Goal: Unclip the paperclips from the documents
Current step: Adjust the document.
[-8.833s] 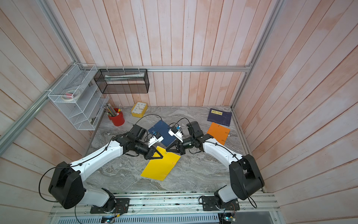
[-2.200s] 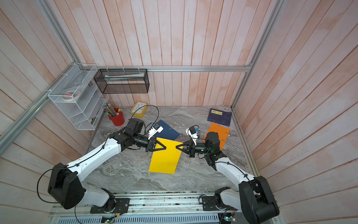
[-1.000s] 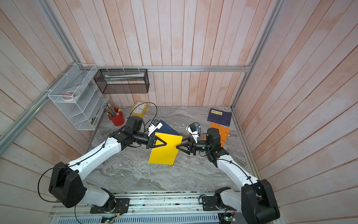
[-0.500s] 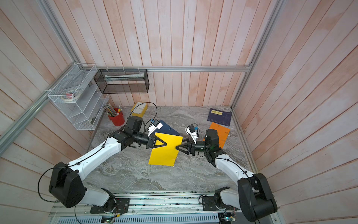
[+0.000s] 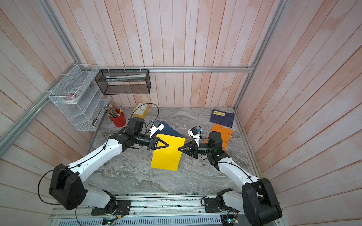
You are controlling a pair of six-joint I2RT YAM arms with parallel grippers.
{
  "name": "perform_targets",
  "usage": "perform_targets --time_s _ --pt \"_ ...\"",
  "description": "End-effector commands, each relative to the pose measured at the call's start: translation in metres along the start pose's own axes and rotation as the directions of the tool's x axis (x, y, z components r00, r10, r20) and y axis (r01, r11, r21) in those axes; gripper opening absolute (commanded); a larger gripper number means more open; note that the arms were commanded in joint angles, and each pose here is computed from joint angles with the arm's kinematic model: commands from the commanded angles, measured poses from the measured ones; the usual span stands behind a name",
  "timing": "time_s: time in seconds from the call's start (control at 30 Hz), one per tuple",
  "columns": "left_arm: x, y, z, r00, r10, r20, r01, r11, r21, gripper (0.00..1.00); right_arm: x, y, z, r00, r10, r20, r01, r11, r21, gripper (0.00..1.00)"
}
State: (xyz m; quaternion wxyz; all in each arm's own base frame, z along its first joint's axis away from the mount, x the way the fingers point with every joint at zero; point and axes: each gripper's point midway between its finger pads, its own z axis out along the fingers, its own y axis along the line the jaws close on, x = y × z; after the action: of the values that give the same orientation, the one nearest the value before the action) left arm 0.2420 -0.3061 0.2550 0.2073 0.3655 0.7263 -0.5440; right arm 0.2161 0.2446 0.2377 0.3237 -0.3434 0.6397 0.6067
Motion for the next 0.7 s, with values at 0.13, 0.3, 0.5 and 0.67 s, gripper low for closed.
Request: perform_targets --time_s 0.13,0.3,0.5,0.67 --pt "0.0031 -0.003 -0.0045 1.0 0.024 0.01 -0.024 1.0 -0.006 0.0 0.0034 0.0065 -0.0013 1.0 0.003 -0.005 -0.003 1.0 -0.028 0.09" --pt "0.0053 -0.0016 -0.0046 1.0 0.016 0.006 -0.016 1.0 -0.012 0.0 0.0036 0.0075 -0.0029 1.0 0.009 0.001 -0.009 1.0 -0.03 0.06" --pt "0.0051 -0.0026 -0.0062 1.0 0.025 0.013 -0.024 1.0 -0.019 0.0 0.0056 0.0064 -0.0029 1.0 0.023 -0.004 -0.023 0.999 -0.033 0.04" --pt "0.0053 -0.0032 -0.0072 0.999 0.029 0.016 -0.029 0.999 -0.021 0.0 0.0052 0.0043 -0.0034 1.0 0.029 0.0 -0.029 0.999 -0.022 0.04"
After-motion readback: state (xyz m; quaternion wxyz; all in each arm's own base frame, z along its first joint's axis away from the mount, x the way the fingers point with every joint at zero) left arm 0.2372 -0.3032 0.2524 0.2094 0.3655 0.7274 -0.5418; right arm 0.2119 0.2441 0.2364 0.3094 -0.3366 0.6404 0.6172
